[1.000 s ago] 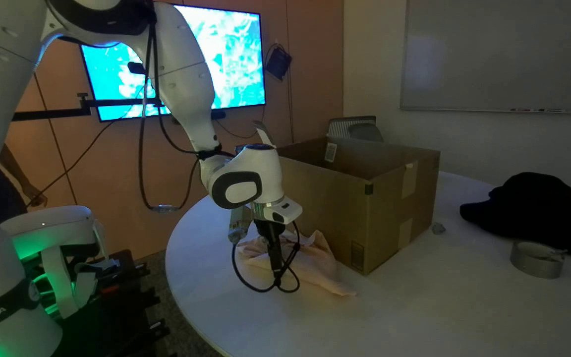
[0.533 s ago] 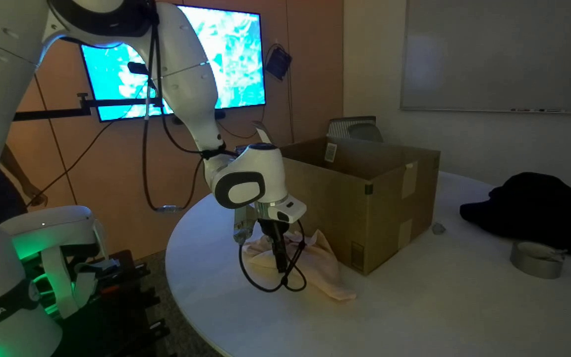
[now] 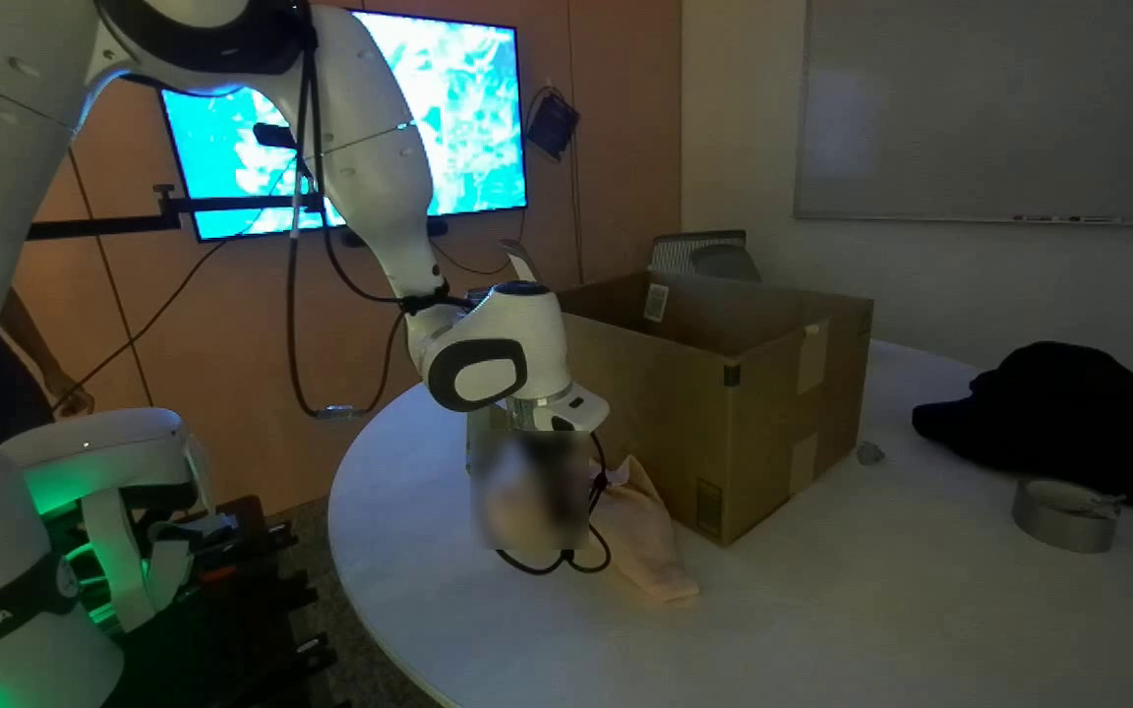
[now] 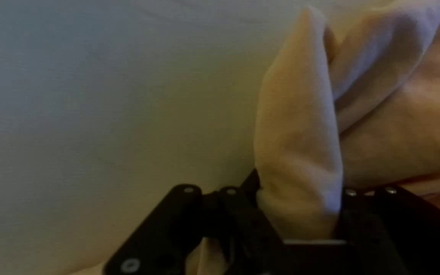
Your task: Put the marker on the towel, fold the towel, and then put the folded towel in the box
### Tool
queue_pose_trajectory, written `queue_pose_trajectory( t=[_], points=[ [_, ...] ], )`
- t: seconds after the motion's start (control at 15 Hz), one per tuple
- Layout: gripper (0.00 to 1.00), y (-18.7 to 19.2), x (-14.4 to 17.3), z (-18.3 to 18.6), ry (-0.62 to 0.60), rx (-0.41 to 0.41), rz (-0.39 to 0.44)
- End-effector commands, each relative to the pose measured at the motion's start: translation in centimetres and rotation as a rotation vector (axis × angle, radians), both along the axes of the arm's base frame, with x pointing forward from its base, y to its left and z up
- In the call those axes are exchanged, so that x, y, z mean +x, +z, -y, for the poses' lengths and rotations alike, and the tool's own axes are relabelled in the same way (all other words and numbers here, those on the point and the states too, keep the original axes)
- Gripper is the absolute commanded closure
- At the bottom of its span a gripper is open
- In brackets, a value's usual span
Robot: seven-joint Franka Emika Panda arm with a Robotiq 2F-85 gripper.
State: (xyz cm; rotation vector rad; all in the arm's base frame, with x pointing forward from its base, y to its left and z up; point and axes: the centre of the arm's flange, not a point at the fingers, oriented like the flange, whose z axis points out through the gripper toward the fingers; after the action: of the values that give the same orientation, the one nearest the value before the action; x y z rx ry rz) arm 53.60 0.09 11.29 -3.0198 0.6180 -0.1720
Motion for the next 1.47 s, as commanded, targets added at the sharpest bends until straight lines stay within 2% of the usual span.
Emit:
queue_pose_trajectory(
  t=[0.0,0.4,0.8,1.13,1.4],
  points=[
    [0.96,2.0,-0.7,-0.7,0.015,-0.027,0.033],
    [0.96,8.0,-2.1,-1.5,0.045,-0.095,0.096],
    [0.96,15.9,-4.2,-2.6,0.041,-0.247,0.203],
    [0.96,21.8,-3.7,-3.4,0.021,-0.348,0.302],
    [0.96,26.3,-2.4,-4.5,-0.002,-0.378,0.371]
  ],
)
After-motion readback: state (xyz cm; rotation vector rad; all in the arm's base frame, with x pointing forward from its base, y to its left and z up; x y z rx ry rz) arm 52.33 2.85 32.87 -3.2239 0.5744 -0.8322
